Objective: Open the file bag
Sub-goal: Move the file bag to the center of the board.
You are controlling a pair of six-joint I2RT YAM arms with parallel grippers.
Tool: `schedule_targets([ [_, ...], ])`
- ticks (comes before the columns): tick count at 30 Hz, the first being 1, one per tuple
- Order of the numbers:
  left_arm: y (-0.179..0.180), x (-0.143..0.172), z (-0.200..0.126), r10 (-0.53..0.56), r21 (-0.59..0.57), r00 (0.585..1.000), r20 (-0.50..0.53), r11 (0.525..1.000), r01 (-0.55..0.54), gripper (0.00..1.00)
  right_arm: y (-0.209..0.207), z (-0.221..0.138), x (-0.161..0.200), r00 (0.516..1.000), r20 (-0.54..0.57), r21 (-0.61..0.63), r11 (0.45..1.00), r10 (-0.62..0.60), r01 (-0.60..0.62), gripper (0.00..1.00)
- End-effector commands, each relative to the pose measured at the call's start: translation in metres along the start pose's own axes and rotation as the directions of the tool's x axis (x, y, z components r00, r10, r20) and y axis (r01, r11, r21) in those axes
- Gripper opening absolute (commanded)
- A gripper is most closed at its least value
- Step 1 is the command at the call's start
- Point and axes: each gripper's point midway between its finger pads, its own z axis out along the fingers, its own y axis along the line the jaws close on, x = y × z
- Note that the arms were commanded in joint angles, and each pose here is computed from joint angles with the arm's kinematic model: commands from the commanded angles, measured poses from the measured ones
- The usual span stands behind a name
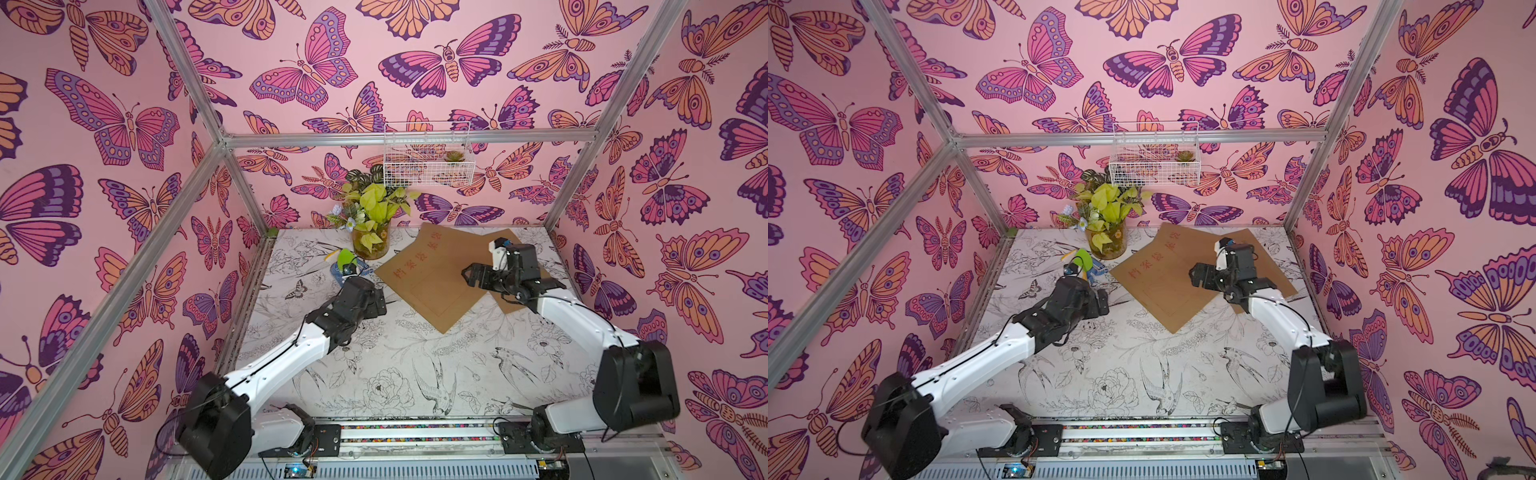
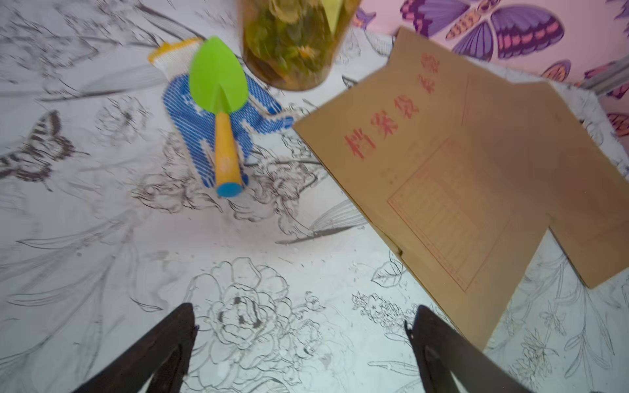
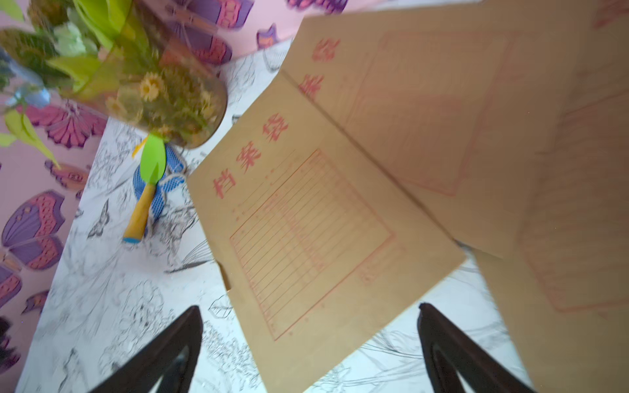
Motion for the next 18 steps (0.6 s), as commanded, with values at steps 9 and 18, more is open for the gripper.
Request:
schedule_targets([
  [9,-0.001,0.045,0.016,-0.146,-0.012,0.972,-0.183,0.989,0.147,1.0,0.002,0.078,0.036,0.954,-0.301,0.094,0.995,-0.004,0.034,0.99],
  [18,0.012,0.054,0.005,-0.218,0.03,0.969,-0.12,0.974,0.223,1.0,-0.007,0.102,0.06,0.921,-0.389,0.111,0.992,-0.014,0.062,0.99],
])
